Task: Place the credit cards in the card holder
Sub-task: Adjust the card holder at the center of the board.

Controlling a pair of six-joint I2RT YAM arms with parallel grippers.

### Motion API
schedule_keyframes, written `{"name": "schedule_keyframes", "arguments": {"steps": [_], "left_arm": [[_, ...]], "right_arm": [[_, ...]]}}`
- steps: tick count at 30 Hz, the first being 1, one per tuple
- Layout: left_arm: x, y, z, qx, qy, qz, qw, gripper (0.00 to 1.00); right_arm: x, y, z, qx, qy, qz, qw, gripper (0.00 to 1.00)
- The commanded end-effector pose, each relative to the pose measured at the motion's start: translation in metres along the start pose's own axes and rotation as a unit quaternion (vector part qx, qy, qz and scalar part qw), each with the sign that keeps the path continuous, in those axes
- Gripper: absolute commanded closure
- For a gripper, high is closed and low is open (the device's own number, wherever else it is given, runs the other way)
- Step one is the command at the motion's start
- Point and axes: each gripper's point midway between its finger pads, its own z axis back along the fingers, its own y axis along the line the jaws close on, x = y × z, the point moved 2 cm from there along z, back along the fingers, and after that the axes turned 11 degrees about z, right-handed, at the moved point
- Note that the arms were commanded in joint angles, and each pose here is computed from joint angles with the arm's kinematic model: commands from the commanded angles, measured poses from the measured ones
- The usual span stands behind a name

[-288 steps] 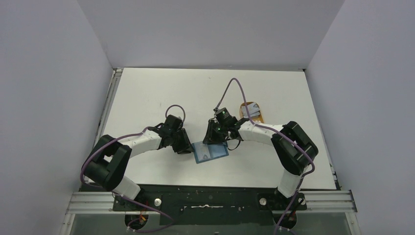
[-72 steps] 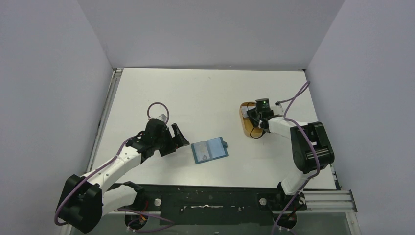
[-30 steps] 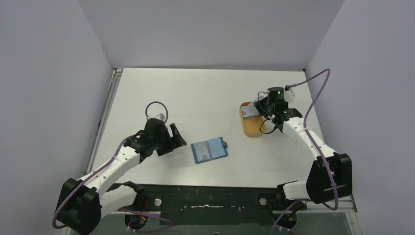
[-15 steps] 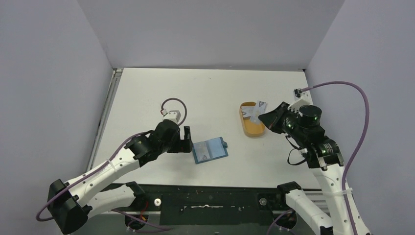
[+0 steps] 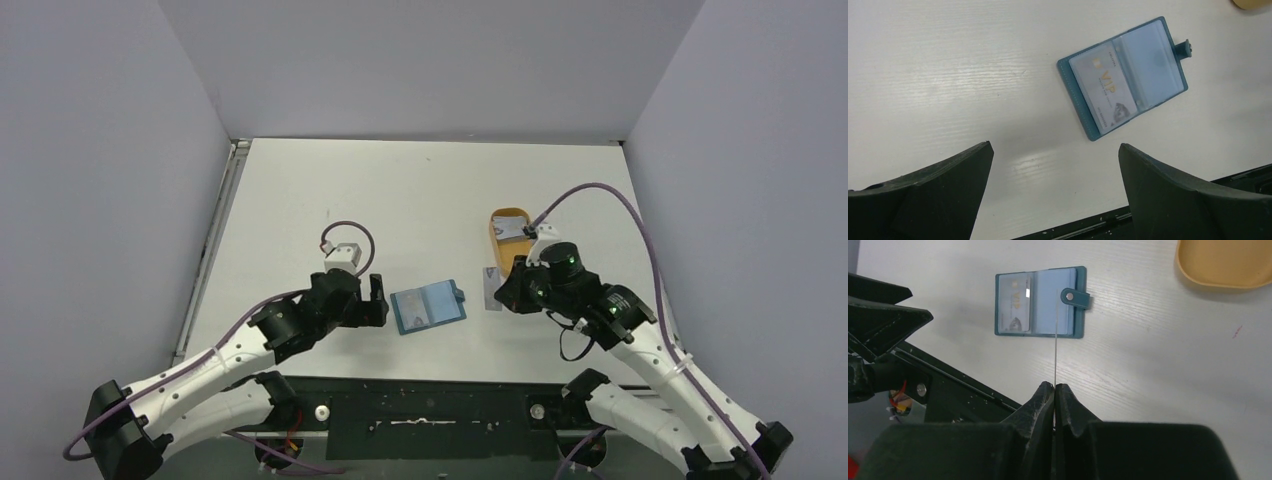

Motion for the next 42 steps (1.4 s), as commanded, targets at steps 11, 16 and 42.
{"name": "schedule_keyframes", "arguments": {"steps": [11,16,42], "left_arm": [[-0.031,0.002,-0.044,-0.030,0.122,0.116,0.985,0.10],[-0.034,-0.009,-0.063,-0.041,0.146,0.109,0.982,0.12],[-0.006,-0.053,-0.127,-0.069,0.195,0.122,0.971,0.46]], "right_arm": [[-0.015,0.006,-0.064,-0.029,0.042,0.004,0.999,1.00],[-0.030,0.004,-0.067,-0.027,0.063,0.000,0.998,1.00],[-0.070,0.015,-0.077,0.000,0.115,-0.013,0.993,1.00]]}}
